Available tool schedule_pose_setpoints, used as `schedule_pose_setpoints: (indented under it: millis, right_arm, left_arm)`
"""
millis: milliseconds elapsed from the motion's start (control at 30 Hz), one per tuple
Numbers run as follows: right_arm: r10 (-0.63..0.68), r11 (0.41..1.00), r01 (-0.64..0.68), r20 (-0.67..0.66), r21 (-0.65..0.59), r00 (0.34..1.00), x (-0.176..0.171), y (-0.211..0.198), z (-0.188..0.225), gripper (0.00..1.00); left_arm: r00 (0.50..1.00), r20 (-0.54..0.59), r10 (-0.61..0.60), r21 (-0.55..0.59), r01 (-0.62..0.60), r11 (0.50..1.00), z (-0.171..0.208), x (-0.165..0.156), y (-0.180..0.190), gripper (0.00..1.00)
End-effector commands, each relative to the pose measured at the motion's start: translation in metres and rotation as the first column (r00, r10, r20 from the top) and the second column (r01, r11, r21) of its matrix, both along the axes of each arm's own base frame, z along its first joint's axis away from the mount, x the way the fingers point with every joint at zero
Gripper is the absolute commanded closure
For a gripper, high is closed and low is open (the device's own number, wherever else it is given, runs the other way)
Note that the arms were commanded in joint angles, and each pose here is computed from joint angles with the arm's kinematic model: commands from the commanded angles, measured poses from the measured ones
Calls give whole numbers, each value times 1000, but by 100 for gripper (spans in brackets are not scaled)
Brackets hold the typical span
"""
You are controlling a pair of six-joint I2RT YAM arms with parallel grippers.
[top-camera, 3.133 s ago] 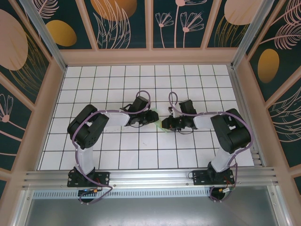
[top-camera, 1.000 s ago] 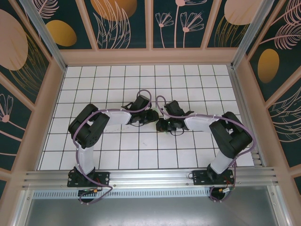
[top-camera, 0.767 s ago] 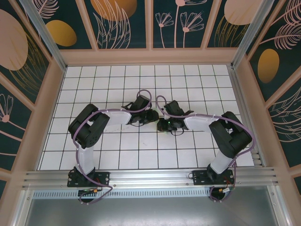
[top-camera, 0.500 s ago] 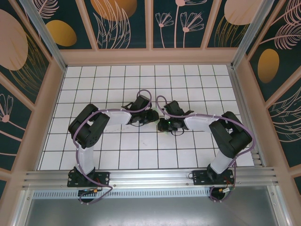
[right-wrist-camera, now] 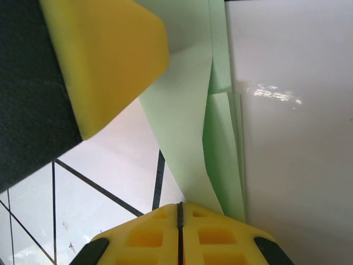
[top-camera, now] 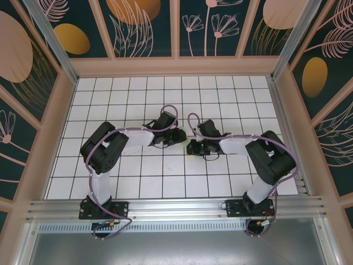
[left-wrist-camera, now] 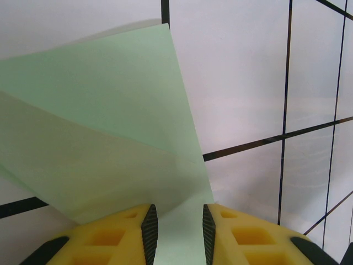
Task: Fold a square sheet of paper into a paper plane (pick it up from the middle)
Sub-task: Fold the wing for the fifth time at the center of the table.
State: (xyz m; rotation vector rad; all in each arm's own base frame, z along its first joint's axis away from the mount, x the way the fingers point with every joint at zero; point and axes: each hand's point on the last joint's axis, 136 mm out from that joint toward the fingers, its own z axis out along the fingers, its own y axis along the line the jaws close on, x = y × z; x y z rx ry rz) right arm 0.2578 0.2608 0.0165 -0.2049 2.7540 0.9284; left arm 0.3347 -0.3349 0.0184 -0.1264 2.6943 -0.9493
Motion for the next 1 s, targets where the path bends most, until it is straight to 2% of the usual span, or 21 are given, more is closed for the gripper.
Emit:
schedule_pose_setpoints:
  millis: [0, 567, 967]
  right_arm:
    - [-20, 998, 14, -92, -62, 996, -21, -24, -21, 92]
    - [9, 1000, -11, -175, -12, 984, -56, -36, -35, 93]
    - [-40, 999, 43, -190, 12, 981, -69, -56, -30, 94]
  left_arm:
    - [996, -54, 68, 229, -54, 972, -57, -7, 46, 67]
    - [996, -55, 74, 248, -58, 967, -60, -8, 49, 67]
    - [996, -50, 72, 246, -58, 968, -59, -6, 48, 67]
